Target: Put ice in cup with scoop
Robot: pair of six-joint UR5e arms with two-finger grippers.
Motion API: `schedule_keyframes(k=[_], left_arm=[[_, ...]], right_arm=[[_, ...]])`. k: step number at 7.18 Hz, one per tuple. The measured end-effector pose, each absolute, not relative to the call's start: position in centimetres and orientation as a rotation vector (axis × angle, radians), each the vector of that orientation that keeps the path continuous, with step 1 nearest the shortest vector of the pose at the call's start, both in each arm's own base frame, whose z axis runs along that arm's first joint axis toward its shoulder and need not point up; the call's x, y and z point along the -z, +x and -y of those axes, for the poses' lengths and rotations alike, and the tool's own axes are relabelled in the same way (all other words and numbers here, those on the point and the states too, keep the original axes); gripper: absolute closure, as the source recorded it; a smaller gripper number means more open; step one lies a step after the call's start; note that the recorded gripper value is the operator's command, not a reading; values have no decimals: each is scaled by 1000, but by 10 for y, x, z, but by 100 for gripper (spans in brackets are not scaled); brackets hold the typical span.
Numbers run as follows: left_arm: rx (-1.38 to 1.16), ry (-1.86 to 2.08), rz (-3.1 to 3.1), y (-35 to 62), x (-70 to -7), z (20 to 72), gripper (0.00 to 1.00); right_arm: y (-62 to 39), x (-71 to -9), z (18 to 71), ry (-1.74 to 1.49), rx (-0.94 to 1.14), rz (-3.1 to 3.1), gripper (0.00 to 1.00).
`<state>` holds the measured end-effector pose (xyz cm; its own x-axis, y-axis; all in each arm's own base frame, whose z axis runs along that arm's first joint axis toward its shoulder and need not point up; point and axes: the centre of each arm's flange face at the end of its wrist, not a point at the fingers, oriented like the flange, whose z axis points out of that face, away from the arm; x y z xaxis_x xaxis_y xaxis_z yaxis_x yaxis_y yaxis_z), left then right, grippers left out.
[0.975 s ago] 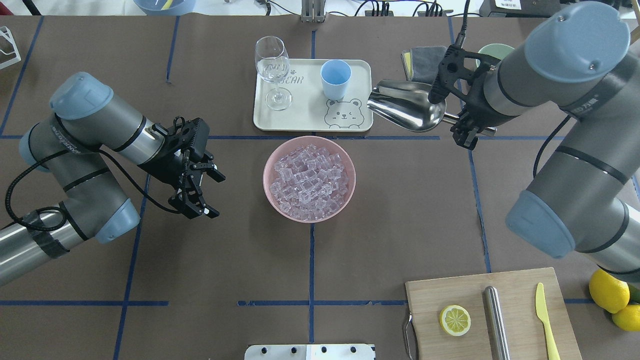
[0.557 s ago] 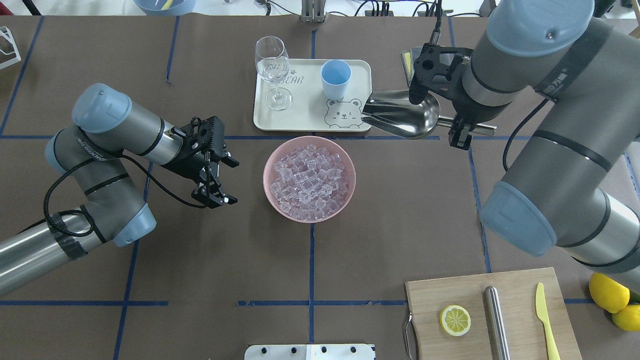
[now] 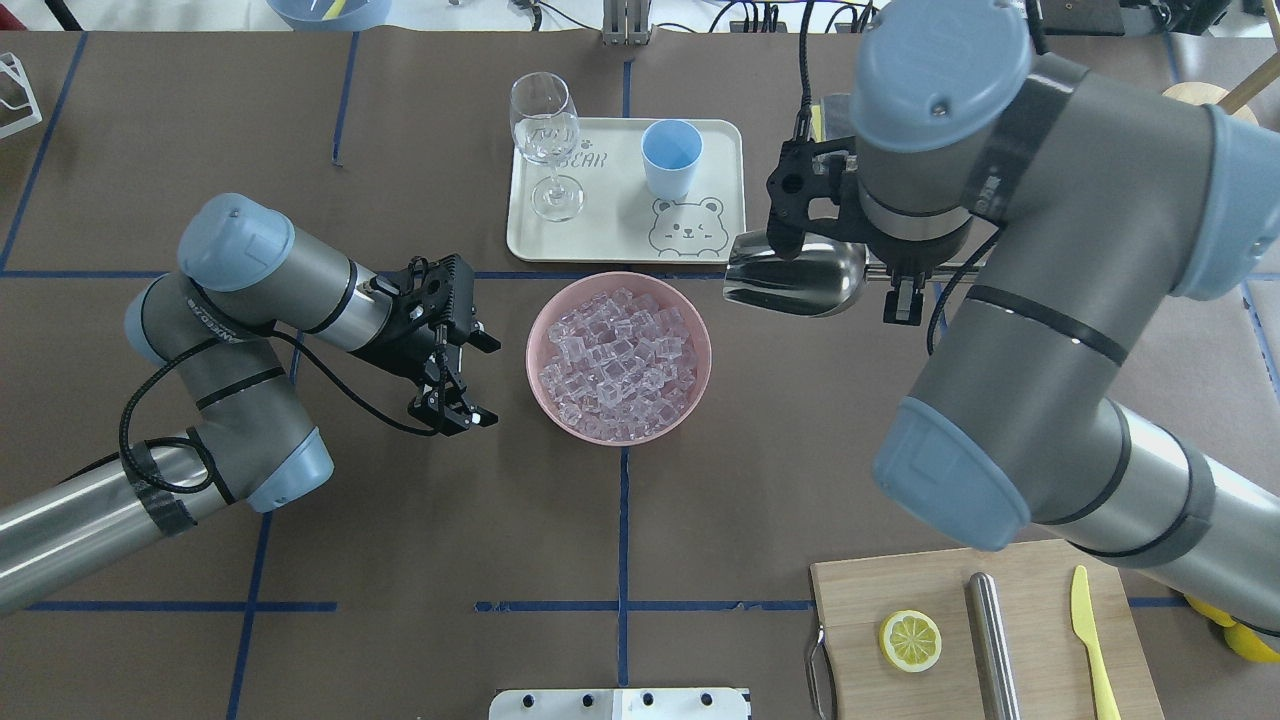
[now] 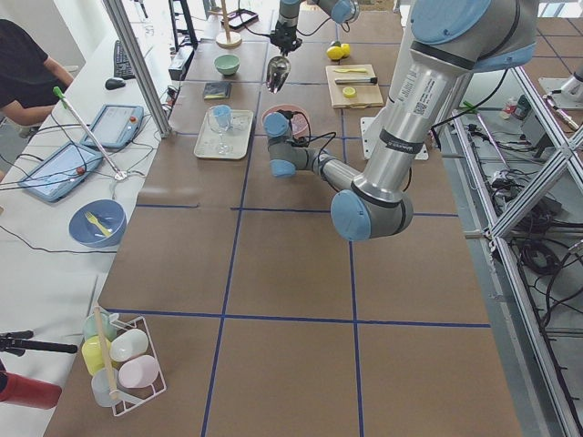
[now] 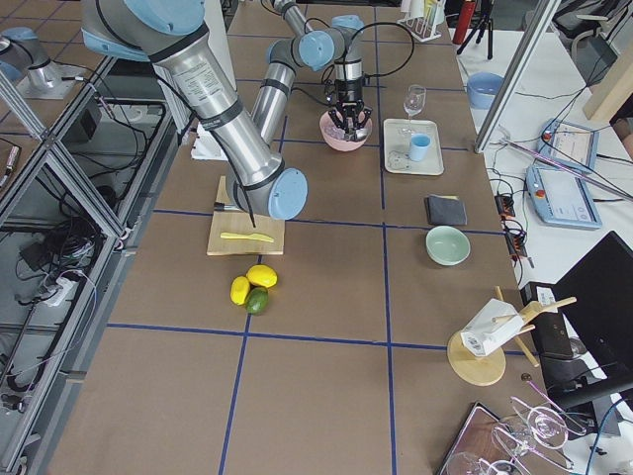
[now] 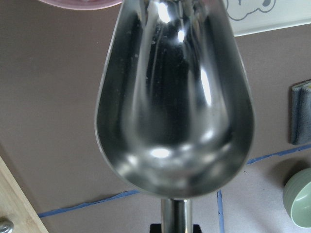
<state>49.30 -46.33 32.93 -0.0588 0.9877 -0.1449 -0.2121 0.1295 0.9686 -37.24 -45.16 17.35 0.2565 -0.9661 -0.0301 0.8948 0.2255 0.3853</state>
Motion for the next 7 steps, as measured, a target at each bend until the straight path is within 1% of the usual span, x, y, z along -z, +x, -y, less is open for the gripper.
schedule_keyframes(k=[4,7], left_arm=[[-1241,905,-1175,507,-325,471,0],[-1245,904,-1178,511,-324,470,0]], right_arm=[[-394,-143,444,324,1365,185,100],[-437,-119,444,256,1416,82,100]])
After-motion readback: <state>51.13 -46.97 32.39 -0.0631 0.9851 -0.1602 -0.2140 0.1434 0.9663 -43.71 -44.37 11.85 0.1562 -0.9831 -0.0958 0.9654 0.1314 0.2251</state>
